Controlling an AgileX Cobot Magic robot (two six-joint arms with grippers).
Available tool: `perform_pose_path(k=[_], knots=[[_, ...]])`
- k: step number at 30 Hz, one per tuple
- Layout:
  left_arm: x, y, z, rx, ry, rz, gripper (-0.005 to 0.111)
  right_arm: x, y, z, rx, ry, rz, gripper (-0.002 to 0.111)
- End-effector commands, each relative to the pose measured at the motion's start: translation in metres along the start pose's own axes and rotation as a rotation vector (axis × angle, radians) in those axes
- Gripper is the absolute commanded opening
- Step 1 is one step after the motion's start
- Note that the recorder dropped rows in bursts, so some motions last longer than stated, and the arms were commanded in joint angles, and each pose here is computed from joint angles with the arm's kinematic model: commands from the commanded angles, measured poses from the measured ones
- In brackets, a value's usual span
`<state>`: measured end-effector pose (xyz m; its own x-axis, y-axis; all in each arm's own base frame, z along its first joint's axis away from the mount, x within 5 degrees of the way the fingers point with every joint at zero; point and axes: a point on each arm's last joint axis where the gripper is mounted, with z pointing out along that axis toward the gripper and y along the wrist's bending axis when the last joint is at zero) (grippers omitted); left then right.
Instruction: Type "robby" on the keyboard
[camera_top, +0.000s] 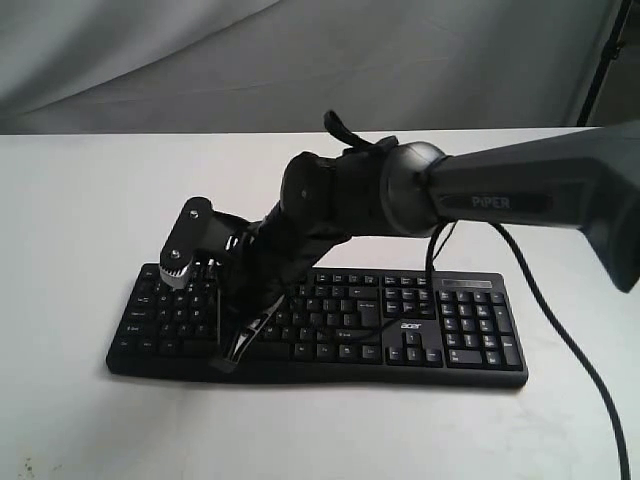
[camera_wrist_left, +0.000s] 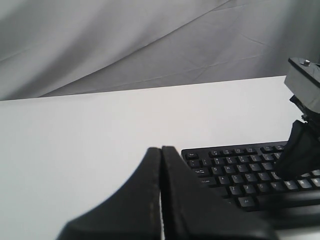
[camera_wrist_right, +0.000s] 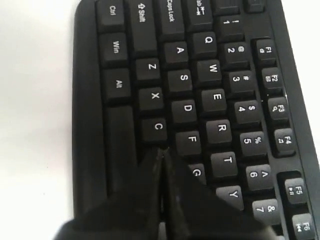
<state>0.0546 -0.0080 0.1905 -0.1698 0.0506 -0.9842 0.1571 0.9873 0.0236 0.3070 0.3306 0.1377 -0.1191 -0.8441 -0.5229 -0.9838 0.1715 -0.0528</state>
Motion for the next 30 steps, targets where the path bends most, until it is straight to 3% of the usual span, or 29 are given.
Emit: perform_pose_path(k=[1,30], knots=[[0.0008,-0.0003,0.0001,0.005,-0.005,0.003,0.0,0.006,-0.0014,0.003,0.037,-0.017,0.026,0.0],[0.0008,-0.0003,0.0001,0.005,-0.005,0.003,0.0,0.0143,-0.0055,0.0019,0.006,-0.013,0.029,0.0]])
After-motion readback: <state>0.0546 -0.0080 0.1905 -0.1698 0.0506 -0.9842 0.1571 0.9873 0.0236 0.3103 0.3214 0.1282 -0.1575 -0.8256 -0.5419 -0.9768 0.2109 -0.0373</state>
